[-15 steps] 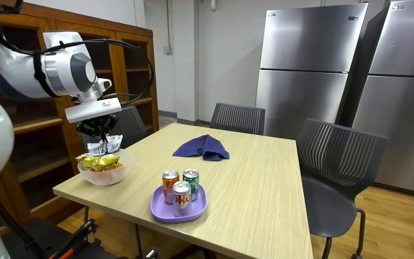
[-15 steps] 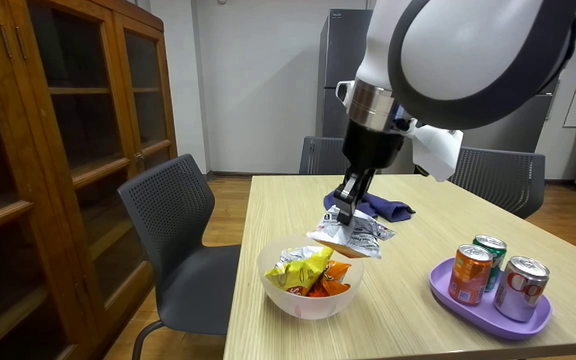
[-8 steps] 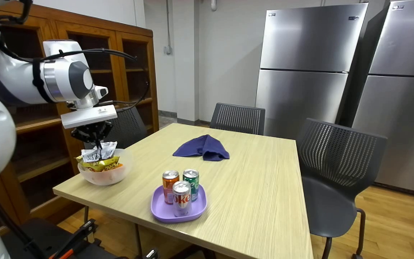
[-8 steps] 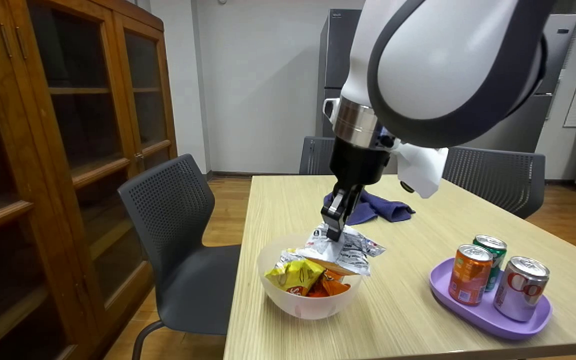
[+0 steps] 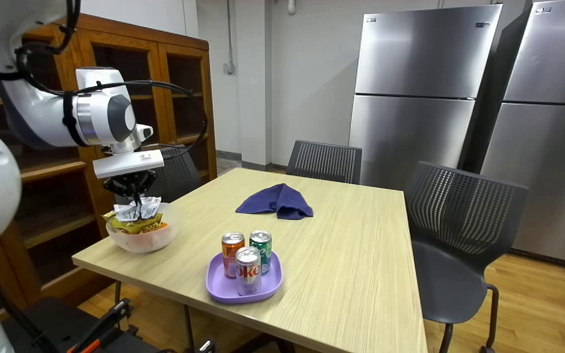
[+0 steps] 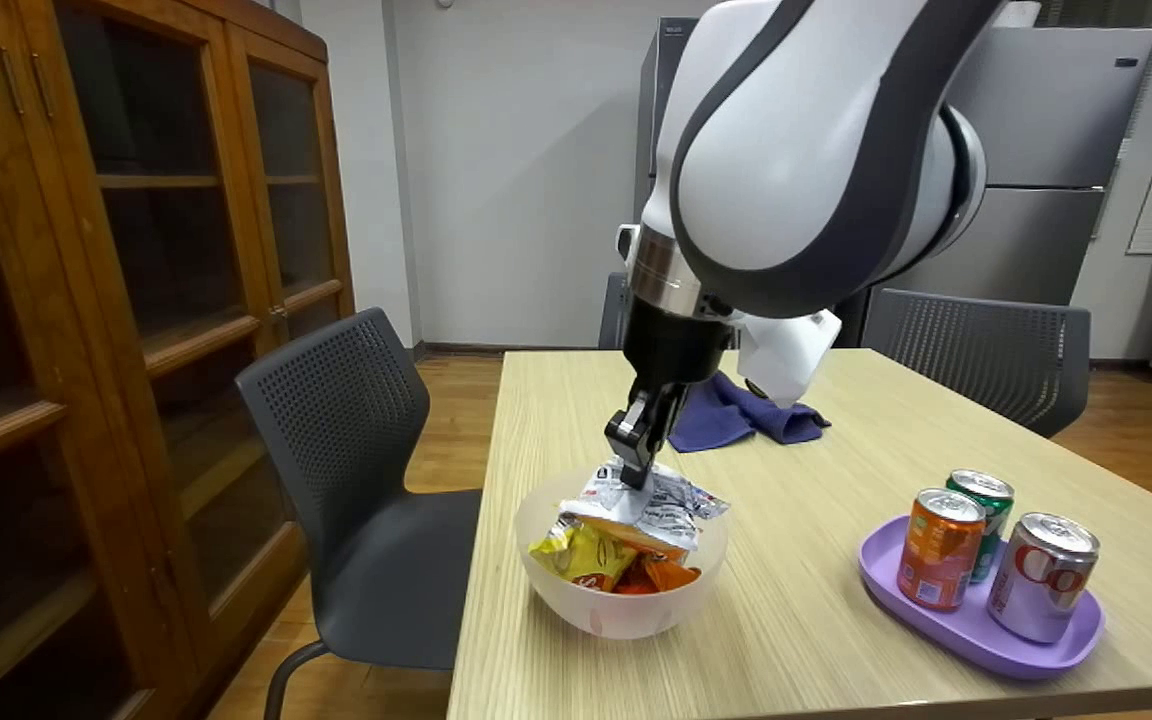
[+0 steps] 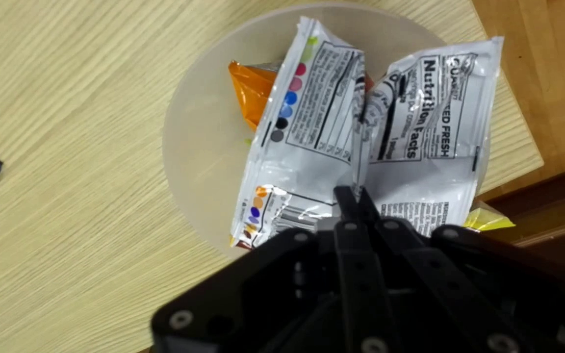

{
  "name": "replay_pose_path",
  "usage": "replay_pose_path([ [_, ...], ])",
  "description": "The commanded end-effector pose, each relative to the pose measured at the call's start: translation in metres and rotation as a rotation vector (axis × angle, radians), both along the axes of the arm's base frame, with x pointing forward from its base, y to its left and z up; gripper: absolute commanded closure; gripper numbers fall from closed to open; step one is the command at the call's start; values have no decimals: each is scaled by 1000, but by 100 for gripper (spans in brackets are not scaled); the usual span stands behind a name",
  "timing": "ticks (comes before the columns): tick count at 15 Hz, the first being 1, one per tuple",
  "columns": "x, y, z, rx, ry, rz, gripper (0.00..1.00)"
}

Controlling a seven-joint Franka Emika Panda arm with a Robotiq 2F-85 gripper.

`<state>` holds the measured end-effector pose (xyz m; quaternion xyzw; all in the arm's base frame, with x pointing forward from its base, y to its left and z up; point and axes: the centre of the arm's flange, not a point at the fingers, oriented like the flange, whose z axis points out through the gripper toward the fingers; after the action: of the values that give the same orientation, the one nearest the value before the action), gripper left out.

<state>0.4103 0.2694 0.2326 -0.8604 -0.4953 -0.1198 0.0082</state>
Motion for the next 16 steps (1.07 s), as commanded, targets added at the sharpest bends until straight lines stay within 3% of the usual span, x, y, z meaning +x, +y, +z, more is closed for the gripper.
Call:
replay_pose_path([
  [1,20,8,-11,7,16,-23,100],
  [4,24,7,-17,9,29,-35,100],
  [5,25,6,-16,10,31,-38,79],
  [7,26,4,-13,15,26,-41,68],
  [16,22,-6,15,46,-25,-61,1],
])
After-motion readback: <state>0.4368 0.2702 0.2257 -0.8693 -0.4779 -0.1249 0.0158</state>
